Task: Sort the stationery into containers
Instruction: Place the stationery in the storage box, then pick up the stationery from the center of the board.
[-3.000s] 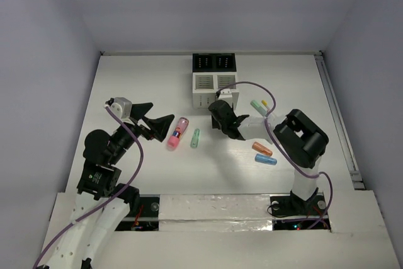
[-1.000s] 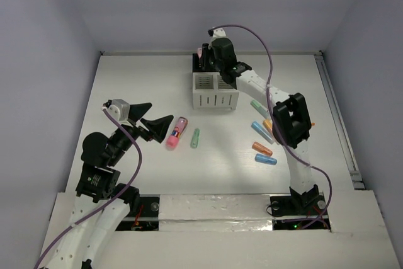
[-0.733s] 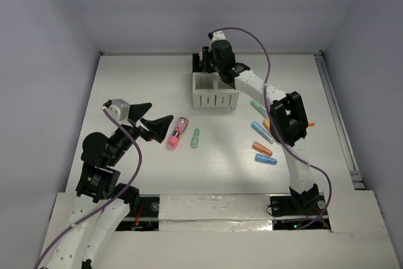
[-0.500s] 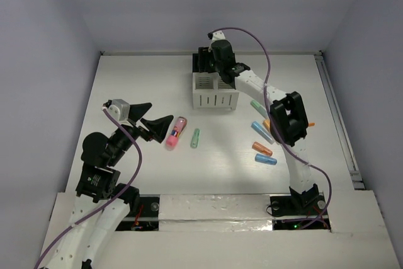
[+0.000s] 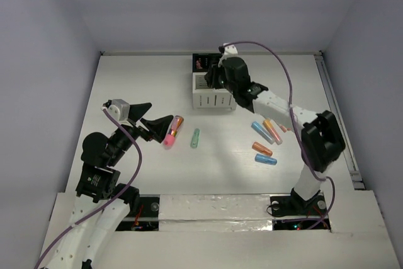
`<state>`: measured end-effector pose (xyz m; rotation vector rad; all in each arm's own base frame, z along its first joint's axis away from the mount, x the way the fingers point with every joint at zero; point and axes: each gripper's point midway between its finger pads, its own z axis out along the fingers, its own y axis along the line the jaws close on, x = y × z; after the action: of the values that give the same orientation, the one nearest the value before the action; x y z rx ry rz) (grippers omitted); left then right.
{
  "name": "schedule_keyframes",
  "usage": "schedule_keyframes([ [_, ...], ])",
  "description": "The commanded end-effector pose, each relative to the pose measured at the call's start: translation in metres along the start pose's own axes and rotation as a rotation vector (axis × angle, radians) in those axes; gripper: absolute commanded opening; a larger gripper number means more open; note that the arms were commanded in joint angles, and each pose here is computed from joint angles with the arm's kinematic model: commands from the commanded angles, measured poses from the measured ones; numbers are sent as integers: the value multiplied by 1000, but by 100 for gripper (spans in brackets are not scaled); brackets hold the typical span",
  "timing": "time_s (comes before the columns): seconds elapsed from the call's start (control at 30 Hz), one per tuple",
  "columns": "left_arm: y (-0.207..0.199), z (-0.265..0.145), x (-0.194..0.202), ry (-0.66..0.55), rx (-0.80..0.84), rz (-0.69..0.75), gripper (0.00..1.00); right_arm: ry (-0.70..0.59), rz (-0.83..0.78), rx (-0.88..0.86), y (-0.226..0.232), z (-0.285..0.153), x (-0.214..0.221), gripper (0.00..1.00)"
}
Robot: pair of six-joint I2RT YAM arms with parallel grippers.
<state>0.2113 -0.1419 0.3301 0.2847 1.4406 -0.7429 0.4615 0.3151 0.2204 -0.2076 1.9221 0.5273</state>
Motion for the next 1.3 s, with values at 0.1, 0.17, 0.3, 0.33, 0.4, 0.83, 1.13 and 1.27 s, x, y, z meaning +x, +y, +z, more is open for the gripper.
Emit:
schedule_keyframes([
  [0.1, -11, -1, -26, -70, 36, 28, 99, 1, 16, -85, 62, -57, 63, 32],
  [0.17, -11, -1, -27, -74, 36, 29, 99, 32, 11, -110, 78, -68, 86, 40],
  [0.3, -12, -2, -28, -76, 42, 29, 99, 134, -3, -88, 86, -75, 134, 75],
  [0.33, -12, -2, -28, -77, 40, 28, 99, 180, -14, -50, 79, -69, 151, 78],
  [0.4, -11, -2, -26, -75, 36, 27, 99, 216, -20, -21, 76, -65, 167, 78],
  [0.83, -13, -3, -28, -79, 43, 27, 99, 328, -82, 78, 72, -34, 230, 70],
  [1.13, -13, -2, -27, -75, 45, 28, 99, 384, -122, 151, 53, -50, 245, 63],
  [1.27, -13, -2, -26, -74, 48, 25, 99, 400, -122, 155, 49, -61, 244, 63],
])
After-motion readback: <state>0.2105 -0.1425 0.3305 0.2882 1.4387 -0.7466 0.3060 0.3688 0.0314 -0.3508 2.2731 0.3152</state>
